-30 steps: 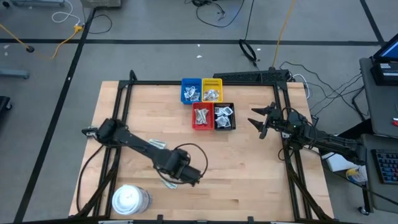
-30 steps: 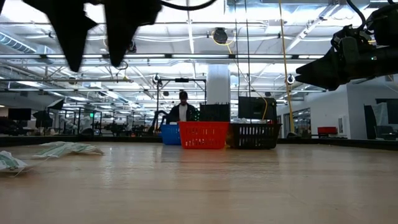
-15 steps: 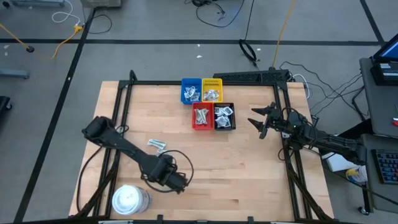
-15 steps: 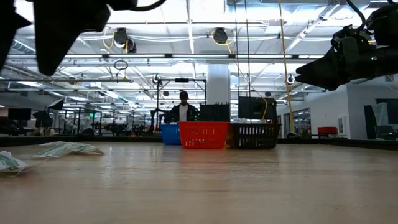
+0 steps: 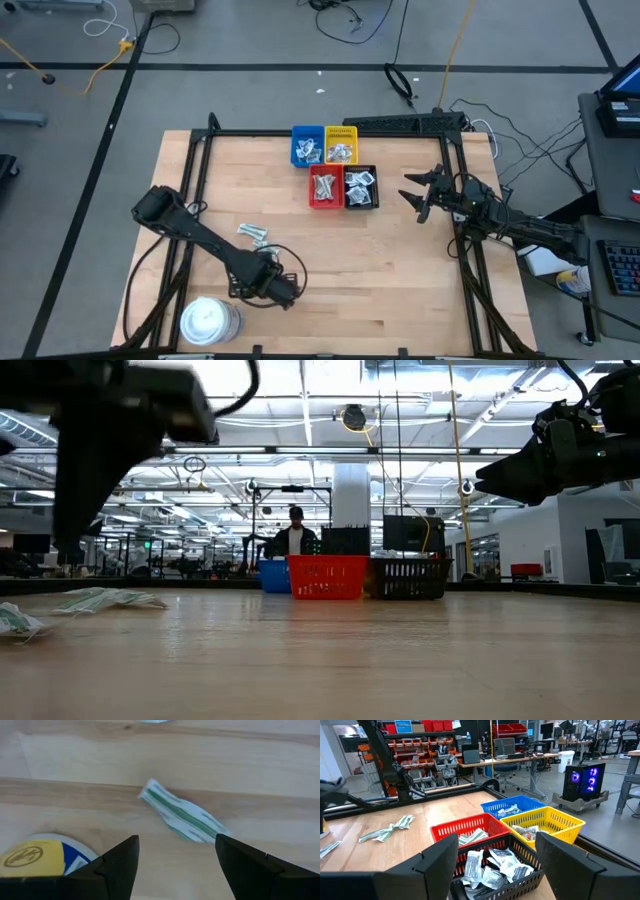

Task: Pick & Place First Aid Supplies
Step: Put the bandage pack into the red bin

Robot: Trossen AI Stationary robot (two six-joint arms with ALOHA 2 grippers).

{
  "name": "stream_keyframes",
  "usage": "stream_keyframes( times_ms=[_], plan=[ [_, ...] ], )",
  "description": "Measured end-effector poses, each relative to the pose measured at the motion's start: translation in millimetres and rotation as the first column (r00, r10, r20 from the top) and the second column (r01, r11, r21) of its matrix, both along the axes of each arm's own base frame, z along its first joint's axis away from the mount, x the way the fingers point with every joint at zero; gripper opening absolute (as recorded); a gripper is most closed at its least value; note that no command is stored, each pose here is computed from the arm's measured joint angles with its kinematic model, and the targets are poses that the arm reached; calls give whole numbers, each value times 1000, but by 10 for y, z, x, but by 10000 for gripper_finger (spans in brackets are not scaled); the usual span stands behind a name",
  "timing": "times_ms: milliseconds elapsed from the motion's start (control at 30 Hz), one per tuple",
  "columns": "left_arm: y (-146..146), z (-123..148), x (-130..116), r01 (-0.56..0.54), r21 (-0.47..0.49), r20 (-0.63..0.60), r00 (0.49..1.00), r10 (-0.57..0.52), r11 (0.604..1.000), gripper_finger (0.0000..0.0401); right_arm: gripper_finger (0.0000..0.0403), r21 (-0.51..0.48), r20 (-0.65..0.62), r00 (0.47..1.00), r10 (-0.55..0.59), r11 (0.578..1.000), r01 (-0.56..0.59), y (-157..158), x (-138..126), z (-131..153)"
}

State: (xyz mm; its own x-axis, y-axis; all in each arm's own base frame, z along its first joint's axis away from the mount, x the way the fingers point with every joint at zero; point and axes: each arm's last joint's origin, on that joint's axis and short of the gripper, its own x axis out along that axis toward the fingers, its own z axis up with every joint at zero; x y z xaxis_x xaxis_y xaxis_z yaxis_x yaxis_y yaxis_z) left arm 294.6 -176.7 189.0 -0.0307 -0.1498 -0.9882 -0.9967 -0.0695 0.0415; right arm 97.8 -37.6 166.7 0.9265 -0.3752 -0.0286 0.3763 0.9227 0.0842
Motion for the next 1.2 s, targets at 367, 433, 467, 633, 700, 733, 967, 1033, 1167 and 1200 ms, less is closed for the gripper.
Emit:
stream_keyframes(
  times_ms=[367,433,467,633,700,733,967,1033,1167,1200],
  plan=[
    [137,-349,-111,-100,20,-44,994,101,995,269,261,0,0,1000,0,1000,0,0,0,0],
    [158,-393,-109,-106,19,-30,994,106,994,269,260,0,0,1000,0,1000,0,0,0,0],
    [166,-413,-108,-108,19,-21,994,108,994,269,260,0,0,1000,0,1000,0,0,0,0],
    [200,-458,-83,-81,7,13,997,81,997,259,260,0,0,1000,0,1000,0,0,0,0],
    [212,-458,-76,-67,5,16,998,67,998,238,259,0,0,1000,0,1000,0,0,0,0],
    [214,-458,-75,-60,5,17,998,60,998,225,259,0,0,1000,0,1000,0,0,0,0],
    [211,-458,-73,1,1,28,1000,-1,1000,106,259,0,0,1000,0,1000,0,0,0,0],
    [212,-460,-74,19,1,29,999,-19,1000,74,259,0,0,1000,0,1000,0,0,0,0],
    [216,-462,-71,69,-1,39,997,-69,998,14,261,0,0,1000,0,1000,0,0,0,0],
    [219,-462,-68,79,-2,41,996,-79,997,8,262,0,0,1000,0,1000,0,0,0,0]
  ],
)
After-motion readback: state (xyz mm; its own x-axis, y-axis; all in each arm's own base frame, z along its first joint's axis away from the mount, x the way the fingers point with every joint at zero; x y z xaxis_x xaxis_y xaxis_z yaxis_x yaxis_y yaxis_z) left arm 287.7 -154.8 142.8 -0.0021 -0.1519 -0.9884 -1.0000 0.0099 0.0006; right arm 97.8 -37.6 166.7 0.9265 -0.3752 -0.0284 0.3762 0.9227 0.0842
